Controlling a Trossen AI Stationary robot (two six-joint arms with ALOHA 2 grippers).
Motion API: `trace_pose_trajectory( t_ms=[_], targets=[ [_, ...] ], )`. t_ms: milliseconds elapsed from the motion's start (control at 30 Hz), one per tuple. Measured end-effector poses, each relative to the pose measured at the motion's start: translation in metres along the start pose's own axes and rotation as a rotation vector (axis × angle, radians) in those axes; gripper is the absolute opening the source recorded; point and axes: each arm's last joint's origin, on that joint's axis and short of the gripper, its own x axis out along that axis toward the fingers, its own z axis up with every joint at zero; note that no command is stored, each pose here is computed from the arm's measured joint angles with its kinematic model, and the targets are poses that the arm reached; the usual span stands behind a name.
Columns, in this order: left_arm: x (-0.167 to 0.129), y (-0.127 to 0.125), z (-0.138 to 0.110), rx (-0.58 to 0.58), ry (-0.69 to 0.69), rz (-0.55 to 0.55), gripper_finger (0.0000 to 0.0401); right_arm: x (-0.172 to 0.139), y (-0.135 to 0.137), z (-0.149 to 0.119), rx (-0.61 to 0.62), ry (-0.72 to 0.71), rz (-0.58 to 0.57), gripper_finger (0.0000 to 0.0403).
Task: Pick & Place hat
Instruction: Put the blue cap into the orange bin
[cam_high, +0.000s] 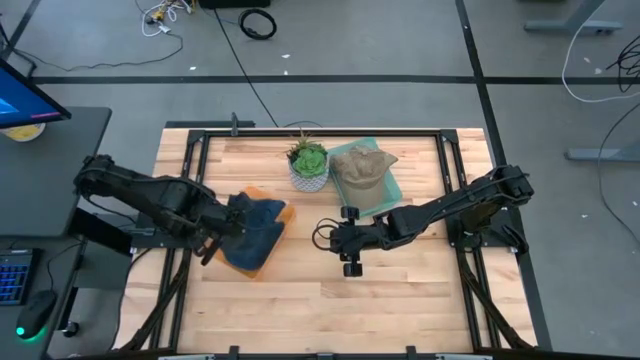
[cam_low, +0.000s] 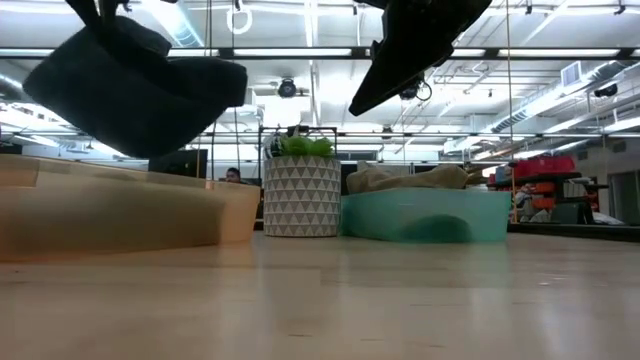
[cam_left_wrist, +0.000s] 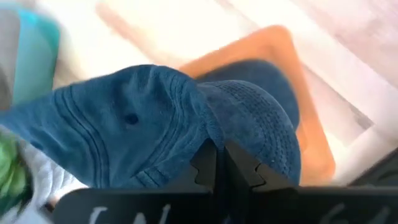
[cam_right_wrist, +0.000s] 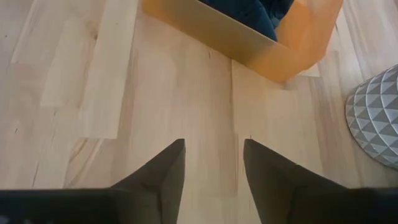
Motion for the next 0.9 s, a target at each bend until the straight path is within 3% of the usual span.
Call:
trace_pose_trajectory(
  t_ms=[167, 400, 467, 700, 900],
  targets=[
    [0.042, -0.012, -0.004, 0.08, 0.003, -0.086, 0.0011, 0.0, 0.0, 0.0, 0.0, 0.0, 0.0, 0.016],
    [0.094, -0.025, -0.013, 0.085, -0.031, -0.066, 0.0011, 0.0, 0.0, 0.0, 0.0, 0.0, 0.0, 0.016],
    [0.098, -0.025, -0.012, 0.044, -0.042, -0.057, 0.0014, 0.0, 0.0, 0.0, -0.001, 0.001, 0.0, 0.016],
    [0.101, -0.02, -0.012, -0.287, -0.056, -0.039, 0.0038, 0.0, 0.0, 0.0, 0.0, -0.005, 0.001, 0.016],
    [0.107, -0.012, -0.016, -0.366, -0.021, -0.029, 0.0051, 0.0, 0.0, 0.001, 0.001, -0.006, 0.001, 0.016]
  ],
)
